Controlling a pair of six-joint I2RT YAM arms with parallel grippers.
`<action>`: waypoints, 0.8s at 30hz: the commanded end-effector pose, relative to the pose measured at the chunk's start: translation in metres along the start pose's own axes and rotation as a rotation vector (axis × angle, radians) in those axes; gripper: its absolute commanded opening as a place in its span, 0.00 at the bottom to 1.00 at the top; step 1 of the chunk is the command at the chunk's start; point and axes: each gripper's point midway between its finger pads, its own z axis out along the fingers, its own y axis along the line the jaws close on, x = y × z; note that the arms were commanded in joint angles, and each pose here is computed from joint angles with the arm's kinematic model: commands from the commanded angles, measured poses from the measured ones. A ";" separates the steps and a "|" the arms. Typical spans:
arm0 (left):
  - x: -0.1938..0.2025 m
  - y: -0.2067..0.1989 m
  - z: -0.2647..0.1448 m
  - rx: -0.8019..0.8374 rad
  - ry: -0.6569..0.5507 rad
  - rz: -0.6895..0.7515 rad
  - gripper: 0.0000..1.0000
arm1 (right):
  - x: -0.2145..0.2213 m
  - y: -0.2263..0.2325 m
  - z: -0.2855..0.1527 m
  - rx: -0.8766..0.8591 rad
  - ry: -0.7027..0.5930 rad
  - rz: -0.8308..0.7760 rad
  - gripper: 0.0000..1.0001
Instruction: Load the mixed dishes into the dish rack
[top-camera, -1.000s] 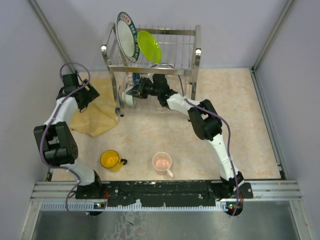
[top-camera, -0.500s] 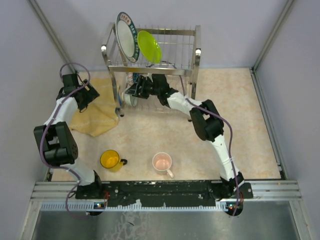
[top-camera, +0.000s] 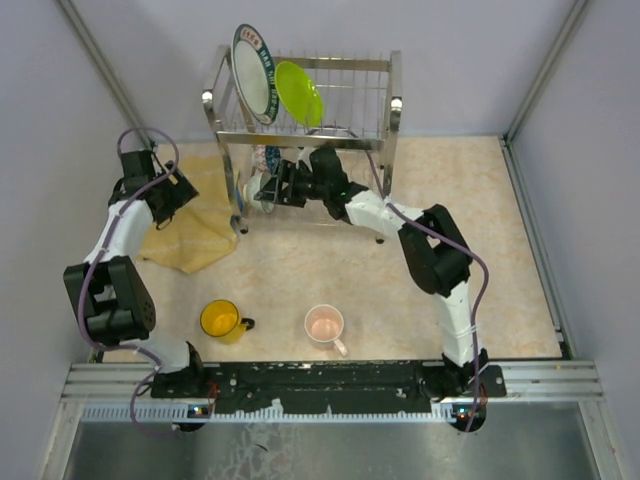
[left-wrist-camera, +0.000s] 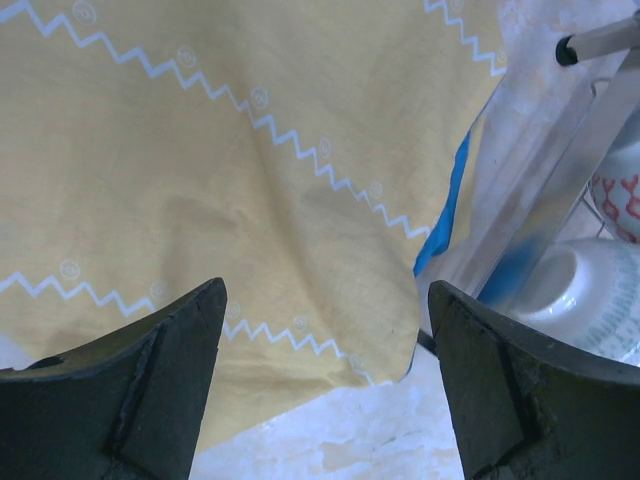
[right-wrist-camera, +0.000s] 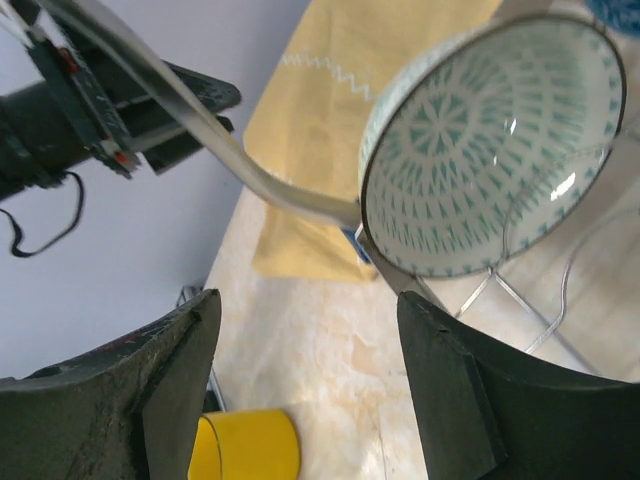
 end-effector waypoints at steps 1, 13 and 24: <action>0.014 0.001 -0.024 0.029 0.015 0.022 0.88 | 0.001 0.045 -0.025 -0.056 -0.005 -0.106 0.71; 0.043 0.008 -0.054 0.035 0.050 -0.009 0.87 | 0.074 0.039 -0.057 -0.042 0.129 -0.100 0.71; 0.030 -0.006 -0.072 0.066 0.050 -0.044 0.88 | 0.168 0.071 -0.068 -0.097 0.402 -0.236 0.70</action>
